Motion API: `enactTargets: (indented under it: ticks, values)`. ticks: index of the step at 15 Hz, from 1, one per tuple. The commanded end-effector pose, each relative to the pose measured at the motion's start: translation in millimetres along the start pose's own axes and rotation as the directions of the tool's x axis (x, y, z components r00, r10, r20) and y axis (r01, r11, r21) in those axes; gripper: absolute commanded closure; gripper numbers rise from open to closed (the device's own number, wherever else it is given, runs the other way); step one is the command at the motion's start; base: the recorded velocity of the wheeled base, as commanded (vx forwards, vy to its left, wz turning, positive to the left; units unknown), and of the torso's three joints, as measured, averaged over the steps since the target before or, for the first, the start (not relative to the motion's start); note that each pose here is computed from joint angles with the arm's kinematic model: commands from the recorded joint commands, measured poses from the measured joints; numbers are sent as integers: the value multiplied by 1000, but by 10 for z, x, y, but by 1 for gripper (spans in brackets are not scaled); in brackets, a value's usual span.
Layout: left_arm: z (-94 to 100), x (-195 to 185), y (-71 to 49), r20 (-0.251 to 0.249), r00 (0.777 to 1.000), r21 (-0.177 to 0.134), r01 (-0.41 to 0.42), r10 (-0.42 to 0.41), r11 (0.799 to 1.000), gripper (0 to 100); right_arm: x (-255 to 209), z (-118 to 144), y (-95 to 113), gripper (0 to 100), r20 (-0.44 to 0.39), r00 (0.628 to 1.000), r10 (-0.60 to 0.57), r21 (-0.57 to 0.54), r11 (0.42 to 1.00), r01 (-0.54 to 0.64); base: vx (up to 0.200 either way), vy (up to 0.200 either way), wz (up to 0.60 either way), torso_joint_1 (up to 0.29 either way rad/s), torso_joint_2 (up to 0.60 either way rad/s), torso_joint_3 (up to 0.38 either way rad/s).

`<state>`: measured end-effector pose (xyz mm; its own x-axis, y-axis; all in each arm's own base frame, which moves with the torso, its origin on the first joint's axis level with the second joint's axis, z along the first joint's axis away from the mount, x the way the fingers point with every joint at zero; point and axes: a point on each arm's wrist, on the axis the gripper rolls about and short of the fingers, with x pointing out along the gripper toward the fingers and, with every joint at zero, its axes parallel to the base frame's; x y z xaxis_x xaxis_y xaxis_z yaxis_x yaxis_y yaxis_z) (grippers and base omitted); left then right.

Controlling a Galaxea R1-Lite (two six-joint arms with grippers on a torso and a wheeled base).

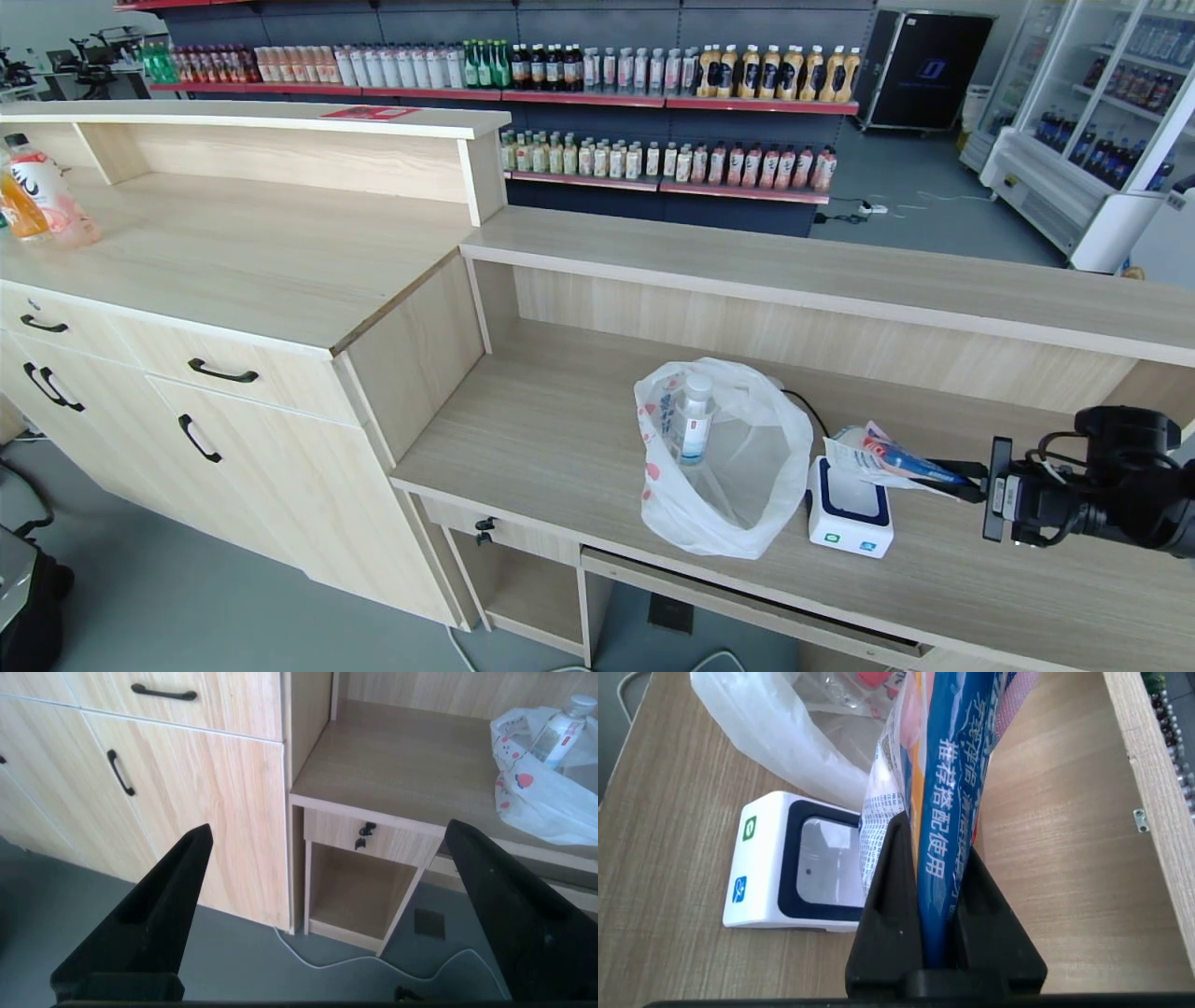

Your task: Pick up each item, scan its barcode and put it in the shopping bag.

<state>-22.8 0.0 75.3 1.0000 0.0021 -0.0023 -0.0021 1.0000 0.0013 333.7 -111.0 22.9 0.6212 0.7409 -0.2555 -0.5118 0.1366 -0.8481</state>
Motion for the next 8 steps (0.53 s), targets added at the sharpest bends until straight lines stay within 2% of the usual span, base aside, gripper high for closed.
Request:
enactTargets:
  ticks: [1,3,5,6,7,8]
  values:
    - [0,0,0,1,1000,0,-1,1,1000,0,24,-8,-27,100,4,1000,-1,-6,1000,1,0,0,0,0,0,0]
    - [-1,0,0,-1,1000,0,-1,1,1000,0,37,4,-110,100,8,1000,-11,-10,1000,11,0,0,0,0,0,0]
    - [0,0,0,1,1000,0,-1,1,1000,0,-112,166,-319,100,-9,999,-46,0,999,46,0,0,0,0,0,0]
    - [-1,0,0,-1,1000,0,-1,1,1000,0,-422,381,-503,100,-60,993,-103,85,990,108,0,0,0,0,0,0]
    - [-1,0,0,-1,1000,0,-1,1,1000,0,-642,572,-597,100,-102,984,-144,160,974,159,0,0,0,0,0,0]
    - [-1,0,0,-1,1000,0,-1,1,1000,0,-906,749,-639,100,-179,965,-191,231,945,230,0,0,0,0,0,0]
